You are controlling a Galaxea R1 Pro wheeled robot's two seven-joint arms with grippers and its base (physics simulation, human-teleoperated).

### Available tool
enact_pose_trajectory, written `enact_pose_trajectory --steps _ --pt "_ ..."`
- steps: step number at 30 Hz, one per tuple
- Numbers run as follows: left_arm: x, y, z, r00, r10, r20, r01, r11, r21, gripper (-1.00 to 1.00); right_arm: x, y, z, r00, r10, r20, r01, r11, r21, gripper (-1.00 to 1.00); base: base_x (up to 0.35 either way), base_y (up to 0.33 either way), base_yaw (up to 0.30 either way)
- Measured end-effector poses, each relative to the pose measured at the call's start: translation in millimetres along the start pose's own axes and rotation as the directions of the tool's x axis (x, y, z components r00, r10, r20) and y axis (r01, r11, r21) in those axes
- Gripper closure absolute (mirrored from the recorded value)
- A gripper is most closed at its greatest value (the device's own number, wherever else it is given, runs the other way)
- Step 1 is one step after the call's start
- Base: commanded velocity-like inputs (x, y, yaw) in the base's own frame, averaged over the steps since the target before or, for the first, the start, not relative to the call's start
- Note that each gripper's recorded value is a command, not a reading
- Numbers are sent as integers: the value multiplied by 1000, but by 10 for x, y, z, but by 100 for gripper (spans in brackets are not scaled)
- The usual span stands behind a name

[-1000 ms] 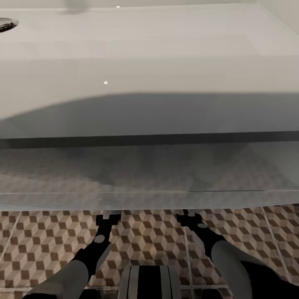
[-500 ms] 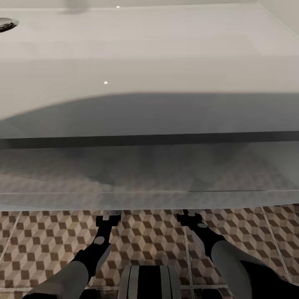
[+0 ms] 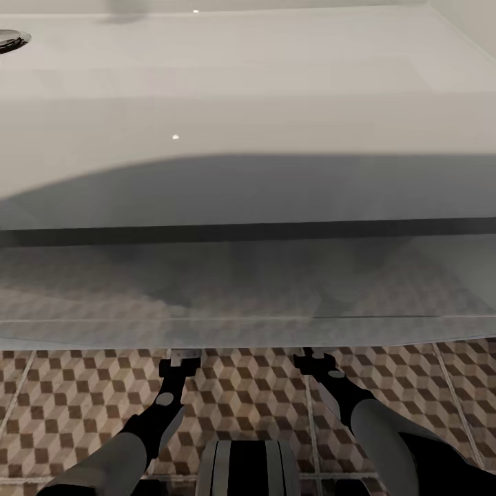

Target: Take the four mousetraps from the cabinet in the bathroom and place them on the bathroom floor. Make sure all four end up on the same floor surface, and ensure that at least two of them are either under or directly next to the same bathroom sink.

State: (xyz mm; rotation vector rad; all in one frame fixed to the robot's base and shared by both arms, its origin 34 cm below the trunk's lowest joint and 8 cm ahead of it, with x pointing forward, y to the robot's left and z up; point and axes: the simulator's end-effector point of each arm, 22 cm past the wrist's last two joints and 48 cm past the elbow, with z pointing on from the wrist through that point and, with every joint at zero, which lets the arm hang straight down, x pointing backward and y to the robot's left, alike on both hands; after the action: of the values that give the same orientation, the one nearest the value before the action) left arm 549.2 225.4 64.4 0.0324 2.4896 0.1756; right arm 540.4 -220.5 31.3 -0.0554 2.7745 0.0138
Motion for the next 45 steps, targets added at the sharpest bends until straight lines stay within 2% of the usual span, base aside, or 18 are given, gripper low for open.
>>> enact_pose_trajectory --steps 6,7,31,45 --pt "39 1 14 1000 6 -20 -6 1000 0 100 1 -7 0 1000 0 0 0 1000 1 -100 0 0 0" --pt "40 1 16 1000 6 -21 -6 1000 1 -100 1 -8 0 1000 0 0 0 1000 1 -100 0 0 0" --pt "33 3 24 1000 10 -22 -10 1000 0 -100 4 -10 0 1000 1 -1 -1 1000 1 -100 0 0 0" --pt "-50 -3 36 1000 8 2 -8 1000 2 -100 3 -10 0 1000 0 -1 0 1000 1 -100 0 0 0"
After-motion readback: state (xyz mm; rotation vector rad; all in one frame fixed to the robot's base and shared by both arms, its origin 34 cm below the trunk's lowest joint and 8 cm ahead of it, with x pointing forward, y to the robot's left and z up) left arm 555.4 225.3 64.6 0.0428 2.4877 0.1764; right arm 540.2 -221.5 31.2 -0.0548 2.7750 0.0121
